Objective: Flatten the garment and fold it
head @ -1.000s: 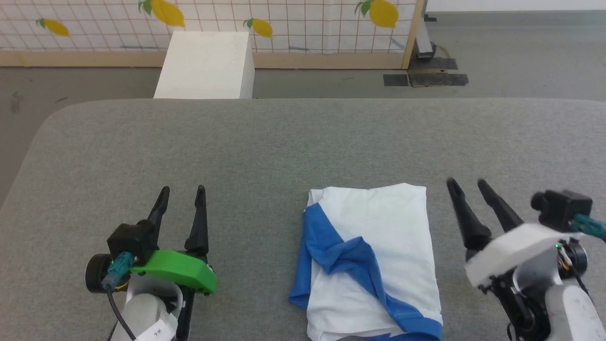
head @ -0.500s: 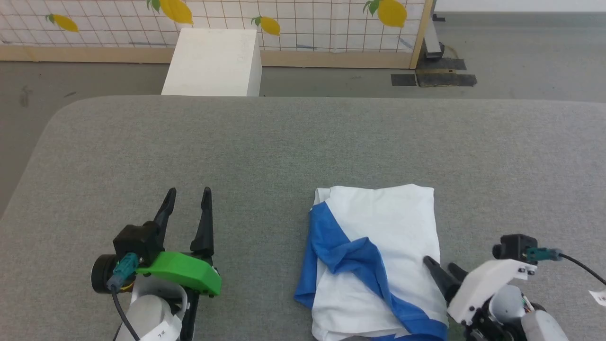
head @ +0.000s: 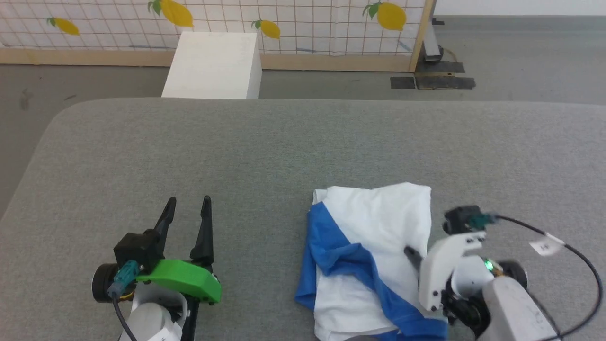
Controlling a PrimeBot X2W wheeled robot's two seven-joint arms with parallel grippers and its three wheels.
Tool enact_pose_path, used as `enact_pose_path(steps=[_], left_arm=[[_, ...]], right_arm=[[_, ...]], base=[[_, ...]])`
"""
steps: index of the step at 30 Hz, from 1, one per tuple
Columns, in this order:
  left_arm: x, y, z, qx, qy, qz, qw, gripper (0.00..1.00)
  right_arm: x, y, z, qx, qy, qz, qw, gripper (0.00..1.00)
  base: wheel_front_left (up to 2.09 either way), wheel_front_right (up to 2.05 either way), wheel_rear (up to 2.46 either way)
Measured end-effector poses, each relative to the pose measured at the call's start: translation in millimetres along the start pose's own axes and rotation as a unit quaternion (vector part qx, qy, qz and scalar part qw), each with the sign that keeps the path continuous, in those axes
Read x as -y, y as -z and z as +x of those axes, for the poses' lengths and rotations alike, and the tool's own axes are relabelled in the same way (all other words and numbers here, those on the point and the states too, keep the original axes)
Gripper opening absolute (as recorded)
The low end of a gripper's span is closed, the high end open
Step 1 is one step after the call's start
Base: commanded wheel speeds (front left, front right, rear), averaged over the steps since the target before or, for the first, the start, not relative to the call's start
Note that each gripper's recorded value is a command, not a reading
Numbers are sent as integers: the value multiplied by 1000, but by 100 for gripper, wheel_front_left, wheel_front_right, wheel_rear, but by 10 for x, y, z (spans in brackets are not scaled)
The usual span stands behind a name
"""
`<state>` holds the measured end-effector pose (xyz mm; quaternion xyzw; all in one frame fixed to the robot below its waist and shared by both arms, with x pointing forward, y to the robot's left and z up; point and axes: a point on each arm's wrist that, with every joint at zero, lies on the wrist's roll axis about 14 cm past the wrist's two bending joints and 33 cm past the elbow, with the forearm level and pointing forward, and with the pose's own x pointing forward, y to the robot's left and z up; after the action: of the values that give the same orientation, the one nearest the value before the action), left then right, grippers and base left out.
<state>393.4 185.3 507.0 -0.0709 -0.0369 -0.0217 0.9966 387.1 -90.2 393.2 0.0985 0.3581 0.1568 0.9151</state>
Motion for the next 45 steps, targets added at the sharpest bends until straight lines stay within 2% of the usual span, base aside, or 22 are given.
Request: enact_pose_path(steps=[2, 4, 7, 13, 22, 31, 42, 45], left_arm=[[23, -1, 22, 1, 3, -1, 1000, 100], [63, -11, 63, 4, 9, -1, 1000, 100], [145, 12, 128, 2, 21, -3, 1000, 100], [386, 51, 327, 3, 56, -4, 998, 100], [845, 80, 818, 22, 127, 2, 992, 100], [1135, 403, 1197, 15, 176, 0, 984, 100], [1228, 943, 1367, -36, 202, -2, 979, 100], [1176, 1050, 1371, -49, 200, 3, 979, 100]], right_arm=[[-1, -170, -41, 10, 22, -85, 996, 0], [-19, -404, -115, 26, 40, -170, 984, 0], [187, -611, -268, 28, 79, -255, 963, 0], [848, -808, -627, -3, 157, -339, 928, 0], [1788, -984, -1053, -44, 250, -360, 898, 0], [2689, -1005, -1366, -71, 350, -324, 876, 0], [3342, -955, -1542, -92, 428, -312, 843, 0], [3436, -940, -1516, -94, 438, -307, 840, 0]], base=[[0, 0, 0], [0, 0, 0], [0, 0, 0], [0, 0, 0], [0, 0, 0], [0, 0, 0], [0, 0, 0], [0, 0, 0]])
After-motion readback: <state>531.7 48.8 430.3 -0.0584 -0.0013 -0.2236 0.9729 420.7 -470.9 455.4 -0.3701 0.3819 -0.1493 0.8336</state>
